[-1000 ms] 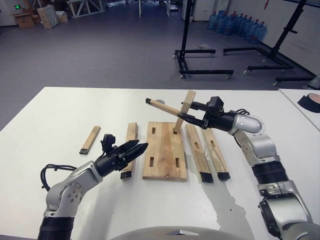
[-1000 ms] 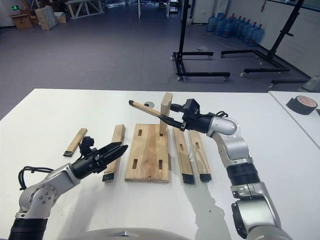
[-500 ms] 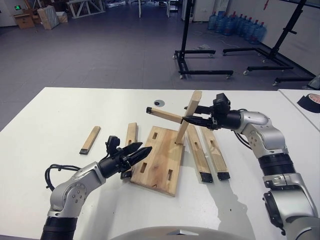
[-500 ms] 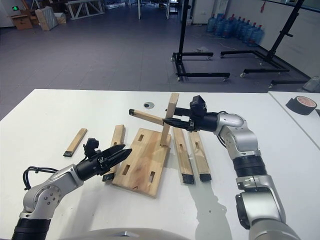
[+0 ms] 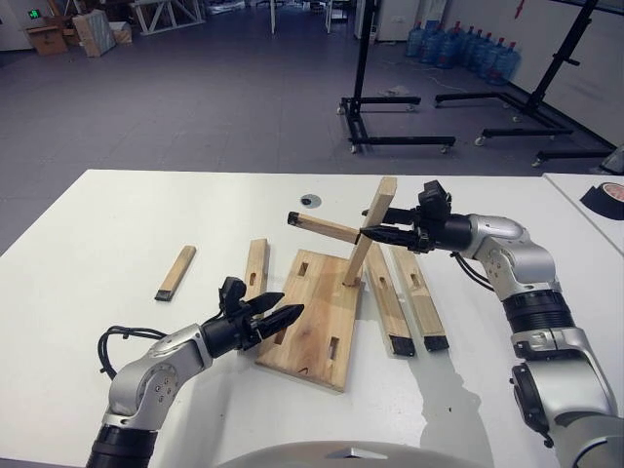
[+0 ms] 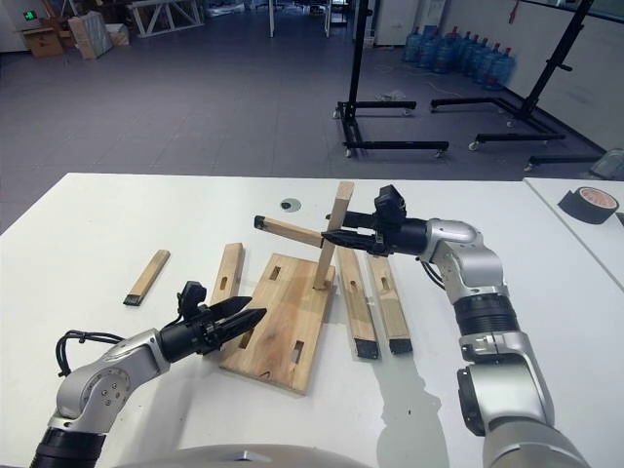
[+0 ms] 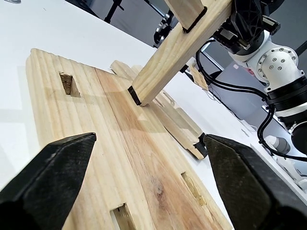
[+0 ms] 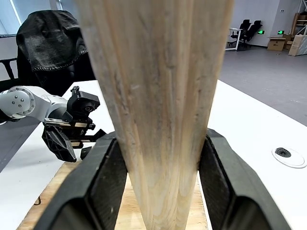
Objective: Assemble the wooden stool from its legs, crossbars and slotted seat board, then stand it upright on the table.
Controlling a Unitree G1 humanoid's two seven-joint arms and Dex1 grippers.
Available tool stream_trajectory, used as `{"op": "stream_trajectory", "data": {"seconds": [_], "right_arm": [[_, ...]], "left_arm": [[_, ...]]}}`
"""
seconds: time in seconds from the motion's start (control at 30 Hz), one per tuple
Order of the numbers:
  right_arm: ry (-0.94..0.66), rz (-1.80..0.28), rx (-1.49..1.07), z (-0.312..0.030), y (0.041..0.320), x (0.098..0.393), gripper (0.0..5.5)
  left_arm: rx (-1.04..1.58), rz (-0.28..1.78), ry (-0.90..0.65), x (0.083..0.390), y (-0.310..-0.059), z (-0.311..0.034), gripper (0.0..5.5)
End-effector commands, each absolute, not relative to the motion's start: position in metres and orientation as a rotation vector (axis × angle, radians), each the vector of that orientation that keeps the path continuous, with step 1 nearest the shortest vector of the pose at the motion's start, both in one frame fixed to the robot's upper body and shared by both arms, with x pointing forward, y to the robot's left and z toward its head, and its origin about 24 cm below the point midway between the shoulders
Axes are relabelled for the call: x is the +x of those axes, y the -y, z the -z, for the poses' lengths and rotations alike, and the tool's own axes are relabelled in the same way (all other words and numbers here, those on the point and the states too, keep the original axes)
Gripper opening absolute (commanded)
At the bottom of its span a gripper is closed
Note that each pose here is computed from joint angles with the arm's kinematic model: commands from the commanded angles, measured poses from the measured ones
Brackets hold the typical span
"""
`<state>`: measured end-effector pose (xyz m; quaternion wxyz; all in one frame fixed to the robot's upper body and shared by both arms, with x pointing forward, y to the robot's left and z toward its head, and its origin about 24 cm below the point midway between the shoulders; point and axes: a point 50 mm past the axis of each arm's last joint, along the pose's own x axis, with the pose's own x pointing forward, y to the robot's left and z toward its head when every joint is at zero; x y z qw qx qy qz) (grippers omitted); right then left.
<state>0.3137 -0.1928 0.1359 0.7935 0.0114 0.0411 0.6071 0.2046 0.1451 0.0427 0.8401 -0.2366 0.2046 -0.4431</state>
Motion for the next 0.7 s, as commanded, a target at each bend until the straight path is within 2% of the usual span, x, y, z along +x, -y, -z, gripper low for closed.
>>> {"op": "stream_trajectory", "data": {"seconds": [0.03,0.37,0.5,0.7], "right_arm": [[-0.216,-1.314,-0.013,-0.107,0.195,0.303,2.02],[-0.428,-1.352,-0.042,-0.076,0.193,0.292,2.02],[-0.527,-1.325,0.025,-0.081,0.192,0.298,2.02],[-0.583,-1.339,0.014,-0.092,0.193,0.307,2.02]], "left_arm": [[-0.468,0.941,-0.452,0.203,-0.146,-0.039,4.14],[-0.423,0.938,-0.494,0.2,-0.144,-0.03,4.14],[-0.41,0.927,-0.501,0.201,-0.143,-0.026,4.14],[-0.404,0.932,-0.5,0.197,-0.134,-0.021,4.14]]}}
